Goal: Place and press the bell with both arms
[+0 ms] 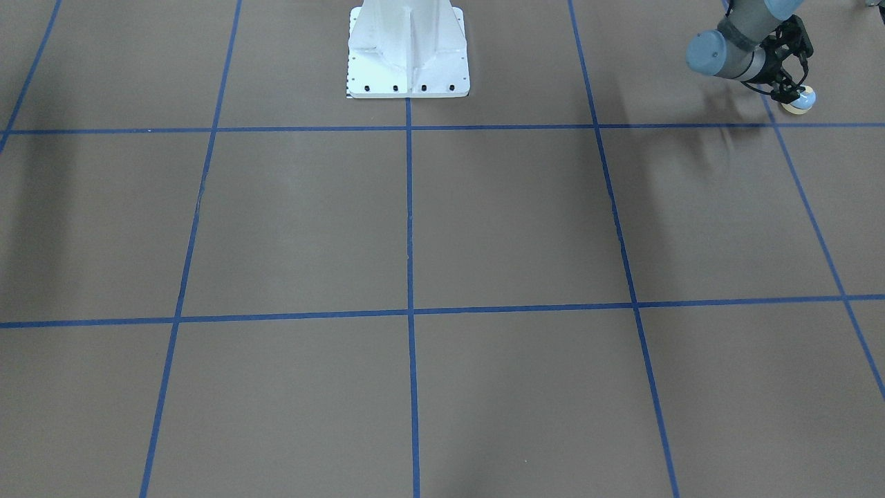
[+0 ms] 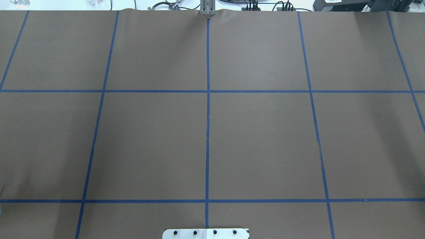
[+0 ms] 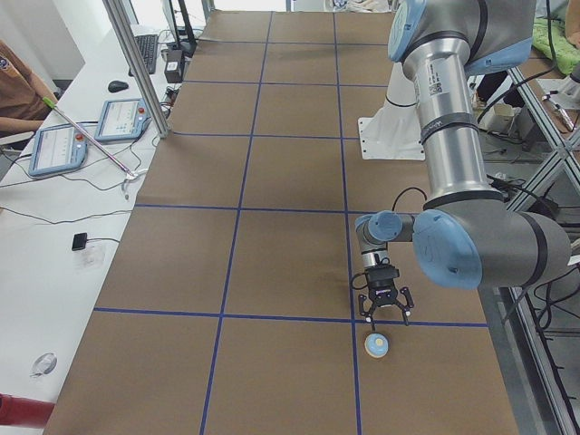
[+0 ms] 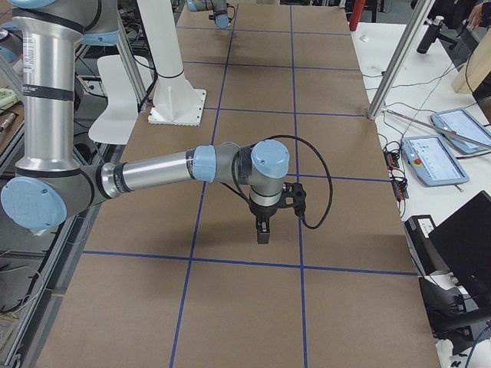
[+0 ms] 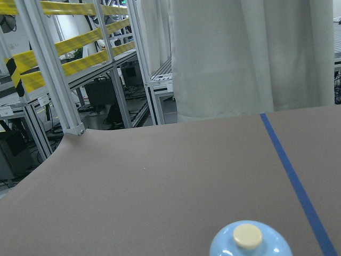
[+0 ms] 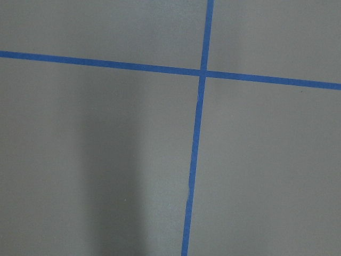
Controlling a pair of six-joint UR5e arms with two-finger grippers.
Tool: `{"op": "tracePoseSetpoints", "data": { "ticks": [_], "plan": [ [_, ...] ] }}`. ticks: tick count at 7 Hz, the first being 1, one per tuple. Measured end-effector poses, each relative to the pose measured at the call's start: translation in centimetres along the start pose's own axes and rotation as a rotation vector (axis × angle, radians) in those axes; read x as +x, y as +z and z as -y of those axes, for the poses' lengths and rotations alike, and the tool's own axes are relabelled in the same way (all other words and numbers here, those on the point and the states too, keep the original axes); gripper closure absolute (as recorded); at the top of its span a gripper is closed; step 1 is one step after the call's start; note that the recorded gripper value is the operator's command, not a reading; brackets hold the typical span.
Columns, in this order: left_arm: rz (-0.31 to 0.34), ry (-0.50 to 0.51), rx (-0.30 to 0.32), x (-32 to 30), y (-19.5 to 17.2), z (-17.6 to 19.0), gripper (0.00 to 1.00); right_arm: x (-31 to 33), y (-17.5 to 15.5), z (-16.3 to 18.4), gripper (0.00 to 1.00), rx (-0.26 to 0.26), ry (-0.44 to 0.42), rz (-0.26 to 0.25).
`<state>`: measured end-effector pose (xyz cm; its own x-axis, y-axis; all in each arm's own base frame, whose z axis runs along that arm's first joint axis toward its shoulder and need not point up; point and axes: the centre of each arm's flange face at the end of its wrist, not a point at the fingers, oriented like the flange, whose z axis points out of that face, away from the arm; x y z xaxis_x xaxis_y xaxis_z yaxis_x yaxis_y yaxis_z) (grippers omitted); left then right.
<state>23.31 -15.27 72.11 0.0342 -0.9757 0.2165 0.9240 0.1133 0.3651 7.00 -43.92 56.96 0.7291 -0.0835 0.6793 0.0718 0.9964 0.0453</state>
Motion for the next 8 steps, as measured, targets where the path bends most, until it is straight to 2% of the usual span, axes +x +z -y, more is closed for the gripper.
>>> {"op": "tracePoseSetpoints", "data": {
  "ticks": [8],
  "plan": [
    [-0.078, -0.005, 0.062, 1.3, 2.2, -0.1, 0.0, 0.4, -0.1, -0.5, 0.0, 0.001, 0.011, 0.0]
  ]
}}
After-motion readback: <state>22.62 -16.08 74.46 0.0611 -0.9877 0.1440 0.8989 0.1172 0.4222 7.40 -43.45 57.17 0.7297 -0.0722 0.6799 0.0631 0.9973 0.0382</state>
